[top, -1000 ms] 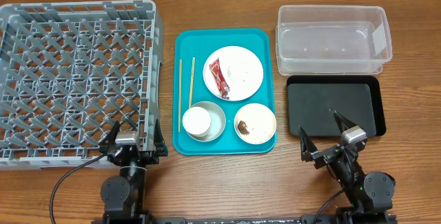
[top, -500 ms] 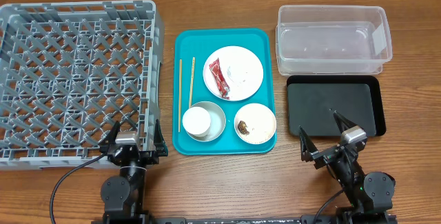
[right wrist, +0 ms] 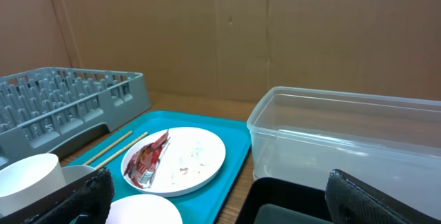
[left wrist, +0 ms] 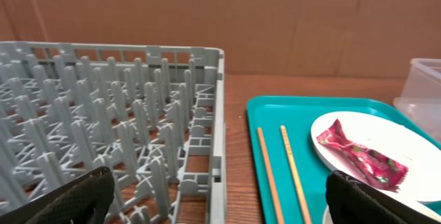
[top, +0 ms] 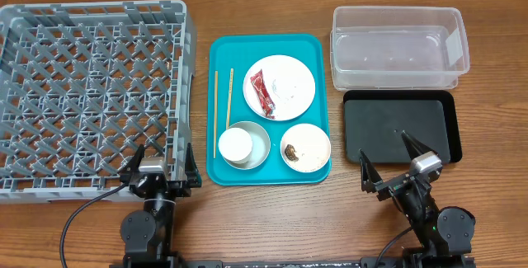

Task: Sort waste into correct bins and load items into the dishwasher

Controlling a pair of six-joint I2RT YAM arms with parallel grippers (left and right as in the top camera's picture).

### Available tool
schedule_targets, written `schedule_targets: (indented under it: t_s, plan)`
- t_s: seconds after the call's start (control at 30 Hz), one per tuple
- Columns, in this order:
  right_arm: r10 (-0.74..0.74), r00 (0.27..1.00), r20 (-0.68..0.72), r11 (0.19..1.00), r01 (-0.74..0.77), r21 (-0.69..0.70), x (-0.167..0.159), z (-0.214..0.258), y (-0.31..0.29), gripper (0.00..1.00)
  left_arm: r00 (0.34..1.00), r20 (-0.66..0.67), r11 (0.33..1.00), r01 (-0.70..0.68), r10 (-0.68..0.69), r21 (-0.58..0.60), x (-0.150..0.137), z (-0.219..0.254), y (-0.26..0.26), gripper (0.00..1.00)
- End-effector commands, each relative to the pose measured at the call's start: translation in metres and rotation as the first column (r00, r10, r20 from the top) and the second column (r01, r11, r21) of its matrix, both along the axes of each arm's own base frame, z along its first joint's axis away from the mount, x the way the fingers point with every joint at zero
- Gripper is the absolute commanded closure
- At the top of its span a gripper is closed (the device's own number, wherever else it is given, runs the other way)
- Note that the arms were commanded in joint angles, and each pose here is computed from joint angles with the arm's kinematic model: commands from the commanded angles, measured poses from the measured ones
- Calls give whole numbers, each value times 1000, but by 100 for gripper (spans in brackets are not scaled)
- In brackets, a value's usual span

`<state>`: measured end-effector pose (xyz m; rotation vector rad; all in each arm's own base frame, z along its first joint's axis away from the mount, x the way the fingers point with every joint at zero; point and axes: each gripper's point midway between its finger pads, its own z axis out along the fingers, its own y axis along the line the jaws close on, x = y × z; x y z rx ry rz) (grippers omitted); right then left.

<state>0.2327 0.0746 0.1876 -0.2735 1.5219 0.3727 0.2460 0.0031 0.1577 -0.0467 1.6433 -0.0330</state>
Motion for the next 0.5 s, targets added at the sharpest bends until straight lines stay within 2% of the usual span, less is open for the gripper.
schedule_targets:
  t_s: [0.0,0.1,0.17,0.33,0.47]
  plan:
    - [13,1000,-5,1000,-13,25,0,-1,2,0,996,16,996,92,-92,14,0,3,-15,0]
    - [21,1000,7,994,-22,103,-3,19,2,0,962,114,969,245,-247,33,-5,29,-42,0]
    - [40,999,29,994,-43,102,-9,38,5,0,931,195,951,302,-309,64,-11,56,-53,0]
    - [41,999,-23,994,-39,99,-19,77,4,0,909,281,951,296,-310,92,-26,114,-53,0]
    - [47,991,-122,995,-36,95,-14,103,6,0,914,241,945,318,-327,76,-35,146,-57,0]
